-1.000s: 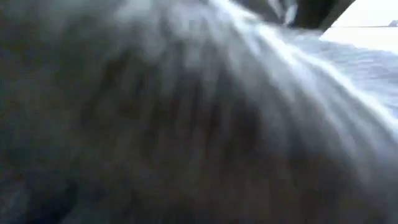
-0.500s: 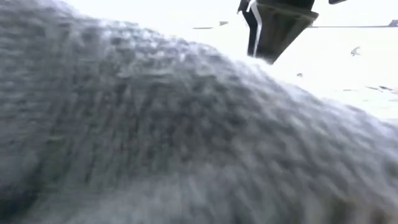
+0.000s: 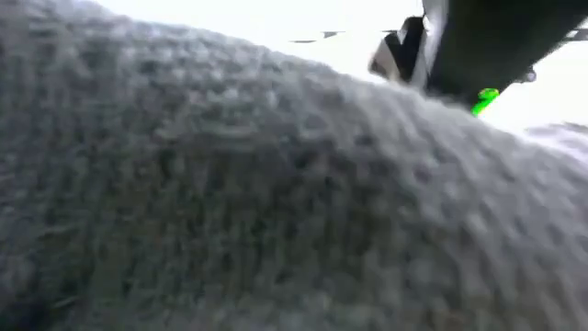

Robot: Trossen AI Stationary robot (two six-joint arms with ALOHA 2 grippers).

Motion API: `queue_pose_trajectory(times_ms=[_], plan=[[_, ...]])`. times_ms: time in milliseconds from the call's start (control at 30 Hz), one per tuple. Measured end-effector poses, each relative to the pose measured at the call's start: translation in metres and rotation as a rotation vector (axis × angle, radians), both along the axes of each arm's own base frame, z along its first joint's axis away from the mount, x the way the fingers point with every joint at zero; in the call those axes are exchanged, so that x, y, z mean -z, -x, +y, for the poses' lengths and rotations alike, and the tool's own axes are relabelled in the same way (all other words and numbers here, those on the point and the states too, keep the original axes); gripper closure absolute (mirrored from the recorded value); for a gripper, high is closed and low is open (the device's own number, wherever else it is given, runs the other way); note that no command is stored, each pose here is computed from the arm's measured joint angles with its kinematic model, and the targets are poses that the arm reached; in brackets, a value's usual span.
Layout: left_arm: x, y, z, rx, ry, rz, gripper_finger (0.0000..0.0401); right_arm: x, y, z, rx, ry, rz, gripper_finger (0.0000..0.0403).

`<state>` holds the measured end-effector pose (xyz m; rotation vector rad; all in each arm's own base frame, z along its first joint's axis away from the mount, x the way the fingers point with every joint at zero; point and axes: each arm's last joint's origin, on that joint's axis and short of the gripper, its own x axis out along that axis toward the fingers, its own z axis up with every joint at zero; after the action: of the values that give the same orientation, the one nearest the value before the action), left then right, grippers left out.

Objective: Fold towel
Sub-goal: Fold the gray towel, then stack the gray towel on top of the yellow towel

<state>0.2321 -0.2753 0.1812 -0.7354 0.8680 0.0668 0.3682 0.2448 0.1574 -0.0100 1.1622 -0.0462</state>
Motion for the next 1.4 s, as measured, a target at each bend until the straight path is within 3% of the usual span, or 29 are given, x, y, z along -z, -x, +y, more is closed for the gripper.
queue_pose_trajectory(times_ms=[200,333,467,567,733,933,1033,1233,1400], plan=[[-0.019,-0.022,-0.003,-0.008,-0.164,-0.274,0.0287,0.030,0.007,-0.001,0.092,-0.174,0.014,0.0290],[0.000,-0.048,0.011,-0.049,-0.250,-0.254,0.0287,0.020,0.010,0.000,0.134,-0.198,0.004,0.0306],[0.017,-0.074,0.015,-0.020,-0.260,-0.224,0.0288,-0.019,0.017,0.000,0.146,-0.231,-0.092,0.0307],[0.030,-0.094,0.017,0.049,-0.298,-0.188,0.0288,-0.041,0.032,-0.004,0.195,-0.230,-0.125,0.0295],[0.045,-0.125,0.021,0.140,-0.323,-0.136,0.0288,-0.049,0.066,-0.018,0.343,-0.236,-0.163,0.0253],[0.068,-0.135,0.028,0.167,-0.313,-0.035,0.0288,-0.013,0.095,-0.036,0.593,-0.357,-0.103,0.0204],[0.071,-0.134,0.028,0.155,-0.321,-0.032,0.0288,0.005,0.098,-0.036,0.635,-0.502,-0.080,0.0180],[0.072,-0.133,0.027,0.155,-0.321,-0.029,0.0288,0.032,0.091,-0.041,0.668,-0.781,-0.176,0.0142],[0.073,-0.132,0.025,0.155,-0.325,-0.036,0.0288,0.058,0.089,-0.047,0.739,-0.767,-0.155,0.0125]])
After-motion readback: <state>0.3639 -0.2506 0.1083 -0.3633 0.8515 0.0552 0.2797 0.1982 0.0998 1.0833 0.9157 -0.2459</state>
